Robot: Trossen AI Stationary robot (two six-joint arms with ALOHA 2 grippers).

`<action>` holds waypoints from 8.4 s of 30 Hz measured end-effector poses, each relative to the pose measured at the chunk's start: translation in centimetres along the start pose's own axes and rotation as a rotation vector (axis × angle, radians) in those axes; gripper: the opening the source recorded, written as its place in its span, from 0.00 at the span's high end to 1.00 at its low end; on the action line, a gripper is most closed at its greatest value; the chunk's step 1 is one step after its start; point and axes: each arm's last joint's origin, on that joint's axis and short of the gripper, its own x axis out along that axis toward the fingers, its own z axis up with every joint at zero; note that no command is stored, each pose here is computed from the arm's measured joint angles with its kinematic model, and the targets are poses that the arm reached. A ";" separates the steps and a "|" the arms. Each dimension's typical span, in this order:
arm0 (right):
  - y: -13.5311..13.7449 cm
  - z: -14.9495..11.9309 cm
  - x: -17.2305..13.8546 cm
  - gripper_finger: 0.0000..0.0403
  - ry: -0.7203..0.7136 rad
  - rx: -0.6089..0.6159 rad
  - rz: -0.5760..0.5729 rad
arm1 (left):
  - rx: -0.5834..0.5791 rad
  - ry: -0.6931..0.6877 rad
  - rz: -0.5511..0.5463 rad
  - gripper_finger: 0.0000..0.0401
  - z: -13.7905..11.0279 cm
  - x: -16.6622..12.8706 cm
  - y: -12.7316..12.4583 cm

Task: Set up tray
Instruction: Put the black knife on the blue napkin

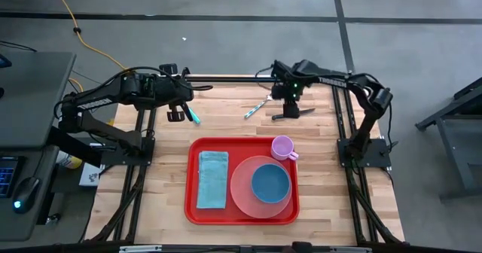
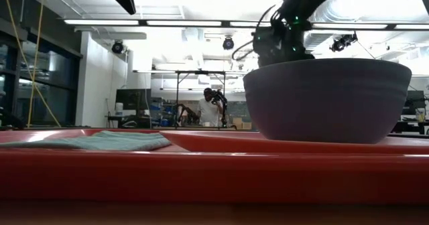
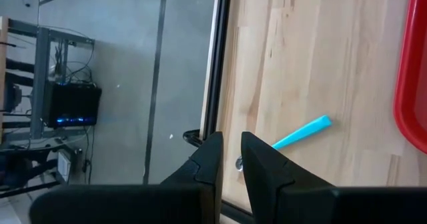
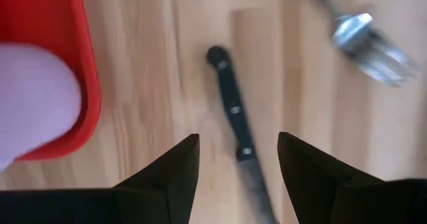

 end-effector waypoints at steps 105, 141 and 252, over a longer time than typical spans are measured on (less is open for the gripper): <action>2.6 1.3 5.8 0.92 -0.126 -0.034 -0.059 | -0.042 -0.012 -0.005 0.79 0.2 0.0 0.0; 19.5 14.8 -6.8 0.92 -0.526 -0.640 0.092 | -0.038 -0.093 -0.144 0.79 2.6 1.6 -1.0; 28.5 20.7 9.4 0.92 -0.348 -1.163 0.184 | 0.103 -0.434 -0.362 0.79 4.1 0.4 -0.8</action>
